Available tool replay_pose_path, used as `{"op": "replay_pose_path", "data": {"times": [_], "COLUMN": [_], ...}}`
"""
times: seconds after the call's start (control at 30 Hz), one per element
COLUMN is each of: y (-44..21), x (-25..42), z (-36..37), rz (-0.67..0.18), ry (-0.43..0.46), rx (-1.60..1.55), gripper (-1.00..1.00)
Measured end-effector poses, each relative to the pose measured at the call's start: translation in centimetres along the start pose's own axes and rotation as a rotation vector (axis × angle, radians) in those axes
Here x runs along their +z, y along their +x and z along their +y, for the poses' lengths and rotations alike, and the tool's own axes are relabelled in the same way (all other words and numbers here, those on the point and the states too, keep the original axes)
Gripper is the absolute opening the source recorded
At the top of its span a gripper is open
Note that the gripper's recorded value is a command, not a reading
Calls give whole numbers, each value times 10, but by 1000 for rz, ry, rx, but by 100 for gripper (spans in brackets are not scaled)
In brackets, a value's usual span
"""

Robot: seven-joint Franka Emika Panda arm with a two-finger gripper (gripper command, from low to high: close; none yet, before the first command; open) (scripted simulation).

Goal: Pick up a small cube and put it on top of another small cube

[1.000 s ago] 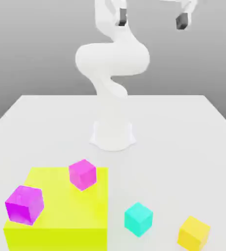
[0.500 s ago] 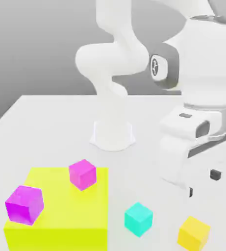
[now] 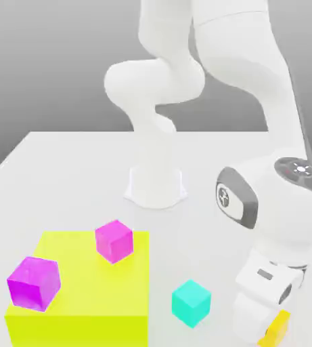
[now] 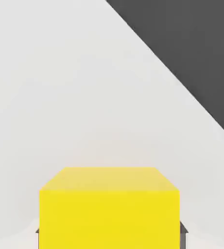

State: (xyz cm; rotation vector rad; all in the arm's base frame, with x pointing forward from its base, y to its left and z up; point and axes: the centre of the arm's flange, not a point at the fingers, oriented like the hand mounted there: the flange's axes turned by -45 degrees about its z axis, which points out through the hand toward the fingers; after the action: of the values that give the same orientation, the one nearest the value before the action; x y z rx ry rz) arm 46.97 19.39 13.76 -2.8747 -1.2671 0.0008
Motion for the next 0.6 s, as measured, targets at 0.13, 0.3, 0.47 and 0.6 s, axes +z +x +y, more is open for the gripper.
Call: {"op": "replay_pose_path", "data": {"times": [0.13, 0.3, 0.47, 0.6], "y": [0, -54, -149, -282], "x": [-45, -105, -157, -193], "z": [0, 100, 193, 266], "rz": [0, -13, -13, 0], "ry": [0, -25, -24, -1], "rx": [0, 303, 661, 1057], "gripper": [-100, -100, -100, -100]}}
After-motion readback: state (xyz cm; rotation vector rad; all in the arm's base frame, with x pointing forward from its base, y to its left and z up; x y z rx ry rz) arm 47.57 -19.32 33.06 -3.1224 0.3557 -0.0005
